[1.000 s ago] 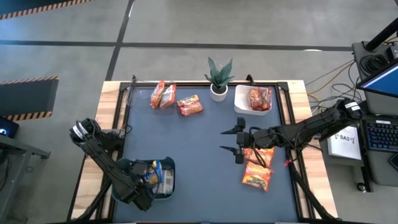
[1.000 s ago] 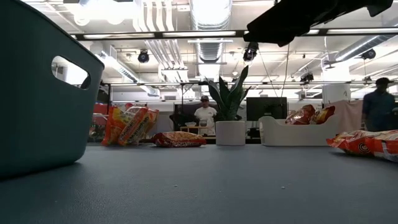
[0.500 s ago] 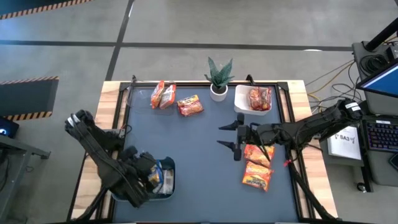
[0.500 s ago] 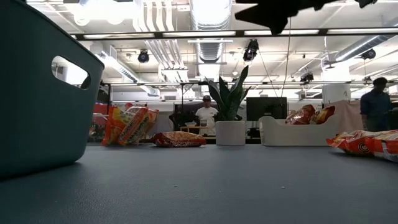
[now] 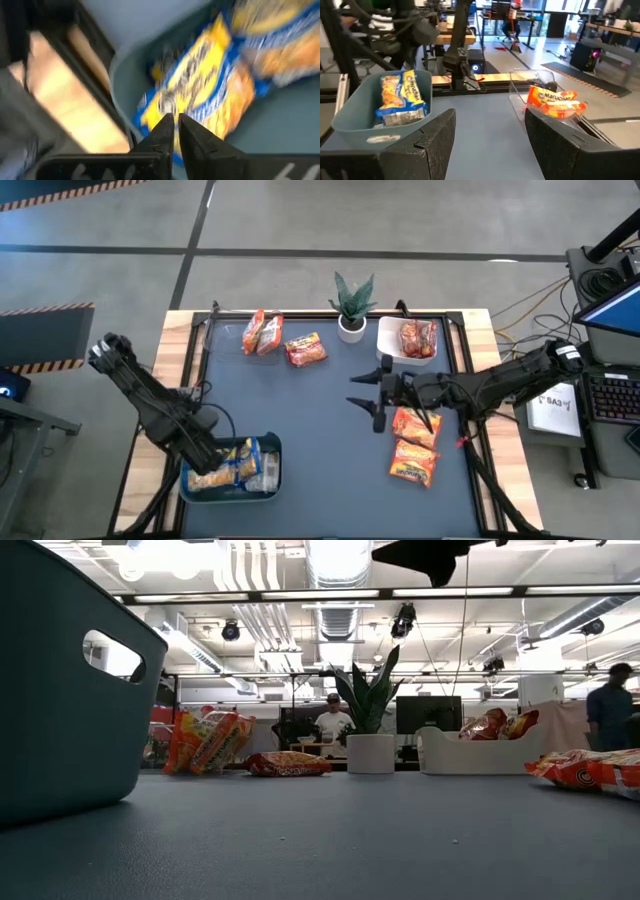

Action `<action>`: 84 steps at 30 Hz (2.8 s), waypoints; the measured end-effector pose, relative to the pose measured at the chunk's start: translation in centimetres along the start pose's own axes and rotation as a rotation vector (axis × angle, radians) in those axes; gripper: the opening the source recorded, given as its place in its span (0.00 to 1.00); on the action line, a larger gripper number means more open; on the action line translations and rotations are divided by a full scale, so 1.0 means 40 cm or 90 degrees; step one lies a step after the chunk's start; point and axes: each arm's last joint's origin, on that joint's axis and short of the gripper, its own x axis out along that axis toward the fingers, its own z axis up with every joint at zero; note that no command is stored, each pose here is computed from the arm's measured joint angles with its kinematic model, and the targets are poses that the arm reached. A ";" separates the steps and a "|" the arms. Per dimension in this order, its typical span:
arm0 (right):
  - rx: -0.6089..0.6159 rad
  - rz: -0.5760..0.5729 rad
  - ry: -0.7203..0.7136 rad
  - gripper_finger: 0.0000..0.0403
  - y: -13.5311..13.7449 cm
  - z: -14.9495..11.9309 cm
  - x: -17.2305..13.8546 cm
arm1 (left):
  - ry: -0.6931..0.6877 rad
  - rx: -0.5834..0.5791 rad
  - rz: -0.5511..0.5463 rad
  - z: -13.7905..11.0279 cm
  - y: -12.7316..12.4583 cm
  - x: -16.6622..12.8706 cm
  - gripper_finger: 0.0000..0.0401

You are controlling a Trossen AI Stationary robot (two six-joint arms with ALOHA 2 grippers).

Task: Sort Maruchan noodles
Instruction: Put the blue noodle pack into the blue bin, then adjust the blue noodle pack in the blue bin

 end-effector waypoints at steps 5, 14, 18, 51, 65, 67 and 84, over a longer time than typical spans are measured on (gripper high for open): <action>0.009 -0.016 0.001 0.56 -0.015 -0.001 0.005 | 0.036 -0.004 0.033 -0.002 -0.001 0.038 0.13; 0.010 -0.031 0.002 0.56 -0.031 -0.001 0.010 | 0.065 -0.010 0.124 -0.008 -0.022 0.099 0.36; 0.009 -0.031 0.002 0.56 -0.031 -0.002 0.010 | 0.063 -0.001 0.135 -0.010 -0.031 0.106 0.40; 0.006 -0.032 0.020 0.56 -0.031 -0.010 0.009 | -0.133 0.107 0.027 -0.026 -0.065 0.062 0.00; 0.013 -0.032 0.020 0.56 -0.031 -0.010 0.009 | -0.075 0.078 0.078 -0.016 -0.049 0.154 0.00; 0.014 -0.032 0.020 0.56 -0.031 -0.010 0.009 | -0.074 0.072 0.079 -0.016 -0.048 0.155 0.00; 0.015 -0.031 0.020 0.56 -0.031 -0.010 0.009 | -0.080 0.086 0.097 -0.020 -0.044 0.119 0.31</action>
